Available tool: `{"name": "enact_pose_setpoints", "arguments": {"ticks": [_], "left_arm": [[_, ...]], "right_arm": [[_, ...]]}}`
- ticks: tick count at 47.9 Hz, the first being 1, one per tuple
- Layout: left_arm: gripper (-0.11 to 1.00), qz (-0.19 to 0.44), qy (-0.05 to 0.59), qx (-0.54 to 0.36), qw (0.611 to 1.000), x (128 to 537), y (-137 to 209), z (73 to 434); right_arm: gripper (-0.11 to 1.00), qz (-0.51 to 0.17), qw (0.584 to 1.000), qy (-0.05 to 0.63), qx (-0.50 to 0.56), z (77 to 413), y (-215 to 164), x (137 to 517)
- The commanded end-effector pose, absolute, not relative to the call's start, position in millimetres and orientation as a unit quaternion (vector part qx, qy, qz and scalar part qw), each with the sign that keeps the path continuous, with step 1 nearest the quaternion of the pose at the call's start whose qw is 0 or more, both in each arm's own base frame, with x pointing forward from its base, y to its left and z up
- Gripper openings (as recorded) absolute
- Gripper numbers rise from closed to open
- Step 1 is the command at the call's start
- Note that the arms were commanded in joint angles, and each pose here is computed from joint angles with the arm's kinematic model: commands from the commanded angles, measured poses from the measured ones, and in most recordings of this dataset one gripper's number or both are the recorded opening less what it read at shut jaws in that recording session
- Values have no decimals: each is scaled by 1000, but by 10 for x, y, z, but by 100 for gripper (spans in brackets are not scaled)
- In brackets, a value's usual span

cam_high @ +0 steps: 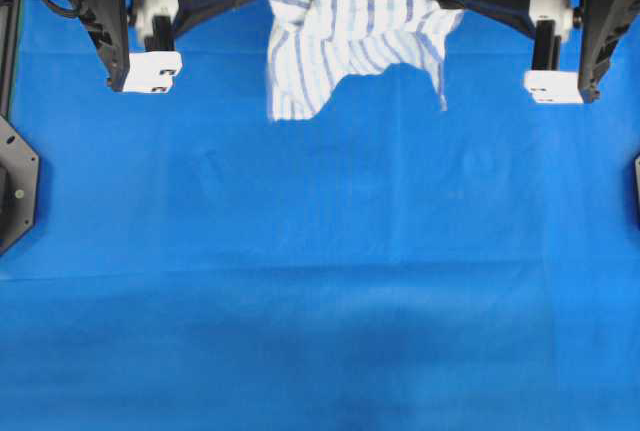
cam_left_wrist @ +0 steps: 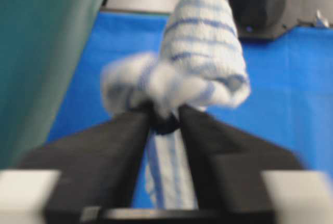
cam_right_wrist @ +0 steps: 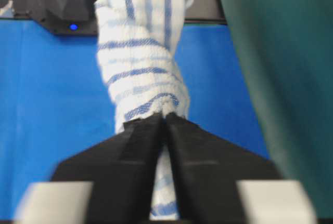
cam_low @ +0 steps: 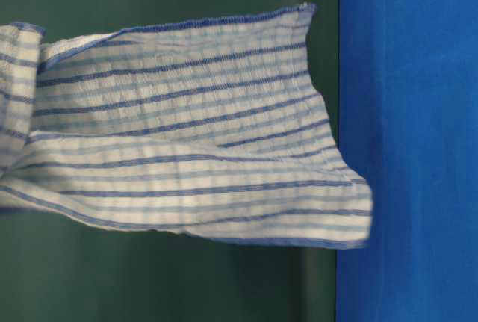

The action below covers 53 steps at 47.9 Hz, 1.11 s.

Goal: Lift the towel with both arms.
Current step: 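Lift the towel upward and back with both grippers, then open both grippers, dropping the towel onto the table, then lower both grippers to the towel's left and right edges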

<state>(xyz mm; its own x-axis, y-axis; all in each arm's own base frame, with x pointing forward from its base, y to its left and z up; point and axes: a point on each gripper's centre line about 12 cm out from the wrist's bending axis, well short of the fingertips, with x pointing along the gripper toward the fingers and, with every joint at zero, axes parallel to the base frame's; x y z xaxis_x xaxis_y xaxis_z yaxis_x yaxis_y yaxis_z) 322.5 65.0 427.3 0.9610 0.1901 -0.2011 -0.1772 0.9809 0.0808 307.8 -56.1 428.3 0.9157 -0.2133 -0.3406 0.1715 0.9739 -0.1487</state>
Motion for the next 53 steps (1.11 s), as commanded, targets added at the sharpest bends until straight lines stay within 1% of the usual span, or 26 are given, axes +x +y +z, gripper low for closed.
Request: {"name": "enact_pose_setpoints", "arguments": {"ticks": [1,5,7,9,11,12,14,18,24,40,53], "left_arm": [[41,92,83,33,992,3190,633,4408],[66,92,83,33,992,3168,624,4401],[77,92,83,32,992,3159,621,4403],[86,92,83,33,992,3146,619,4399],[92,92,83,31,992,3137,617,4396],[93,92,84,31,992,3133,617,4382],[93,91,85,30,992,3130,611,4374],[93,87,93,29,991,3151,595,4299],[93,86,117,26,989,3218,603,4053],[93,85,180,19,980,3414,645,3007],[93,80,238,14,968,3481,644,2293]], "right_arm": [[30,-101,980,162,-60,4409,-563,3057],[55,-104,979,162,-66,4412,-572,3056],[64,-105,979,163,-68,4406,-576,3055],[69,-106,979,163,-67,4405,-577,3055],[68,-106,978,165,-67,4401,-578,3053],[67,-106,978,165,-67,4395,-578,3054],[65,-106,978,168,-66,4370,-579,3055],[67,-105,976,179,-65,4283,-579,3058],[67,-103,971,208,-57,4008,-581,3083],[67,-110,954,278,-9,3012,-658,3142],[67,-108,942,316,35,2297,-636,3144]]}}
